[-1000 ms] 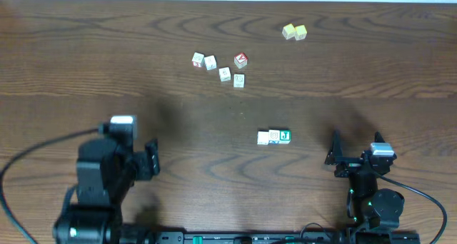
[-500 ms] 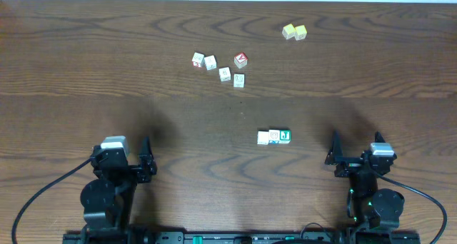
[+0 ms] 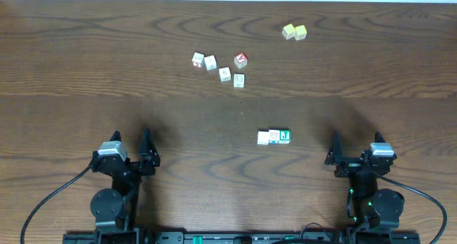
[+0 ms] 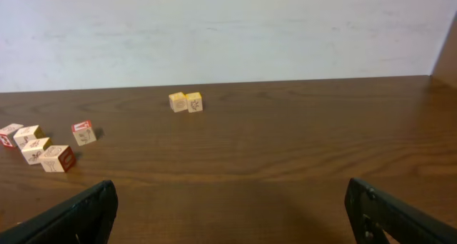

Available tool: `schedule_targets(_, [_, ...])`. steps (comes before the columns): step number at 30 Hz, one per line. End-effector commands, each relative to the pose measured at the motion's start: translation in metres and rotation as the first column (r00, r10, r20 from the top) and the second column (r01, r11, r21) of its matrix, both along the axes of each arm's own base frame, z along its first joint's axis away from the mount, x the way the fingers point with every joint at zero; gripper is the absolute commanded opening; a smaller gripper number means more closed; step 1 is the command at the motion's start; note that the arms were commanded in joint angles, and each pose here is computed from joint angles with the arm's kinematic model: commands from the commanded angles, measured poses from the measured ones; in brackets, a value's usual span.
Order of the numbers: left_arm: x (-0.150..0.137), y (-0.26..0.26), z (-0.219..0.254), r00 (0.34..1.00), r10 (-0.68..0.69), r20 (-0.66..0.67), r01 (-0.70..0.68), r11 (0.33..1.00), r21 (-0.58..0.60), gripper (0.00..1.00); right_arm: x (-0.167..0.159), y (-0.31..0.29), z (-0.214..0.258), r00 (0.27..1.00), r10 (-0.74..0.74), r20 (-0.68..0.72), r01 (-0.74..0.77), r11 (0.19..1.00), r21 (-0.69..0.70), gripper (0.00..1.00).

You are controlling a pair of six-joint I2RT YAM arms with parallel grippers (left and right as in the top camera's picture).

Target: Lift 3 blocks

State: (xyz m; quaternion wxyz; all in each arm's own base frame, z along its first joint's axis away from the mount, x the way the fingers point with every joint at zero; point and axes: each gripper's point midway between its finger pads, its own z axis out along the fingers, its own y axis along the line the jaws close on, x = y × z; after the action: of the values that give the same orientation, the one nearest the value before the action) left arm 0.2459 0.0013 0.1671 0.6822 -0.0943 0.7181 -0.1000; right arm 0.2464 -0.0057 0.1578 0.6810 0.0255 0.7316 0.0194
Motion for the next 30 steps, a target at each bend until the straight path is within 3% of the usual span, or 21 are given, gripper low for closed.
schedule_targets(1, [0.000,0.000,-0.003,1.000,0.002,0.005,-0.002,0.999,-0.035,0.76,0.000,-0.003,0.000,1.000,-0.011,0.001,0.011,1.000,-0.012,0.99])
schedule_targets(7, [0.000,-0.004,-0.014,0.999,-0.031,-0.037,0.034,0.996,0.087,0.76,0.000,-0.003,0.000,1.000,-0.011,0.001,0.011,1.000,-0.012,0.99])
schedule_targets(16, [-0.002,-0.003,-0.027,0.995,-0.032,-0.091,0.048,0.982,0.180,0.76,0.000,-0.003,0.000,1.000,-0.011,0.001,0.011,1.000,-0.012,0.99])
schedule_targets(30, [-0.002,-0.003,-0.028,0.995,-0.030,-0.093,0.049,0.977,0.208,0.76,0.000,-0.003,0.000,1.000,-0.011,0.001,0.011,1.000,-0.012,0.99])
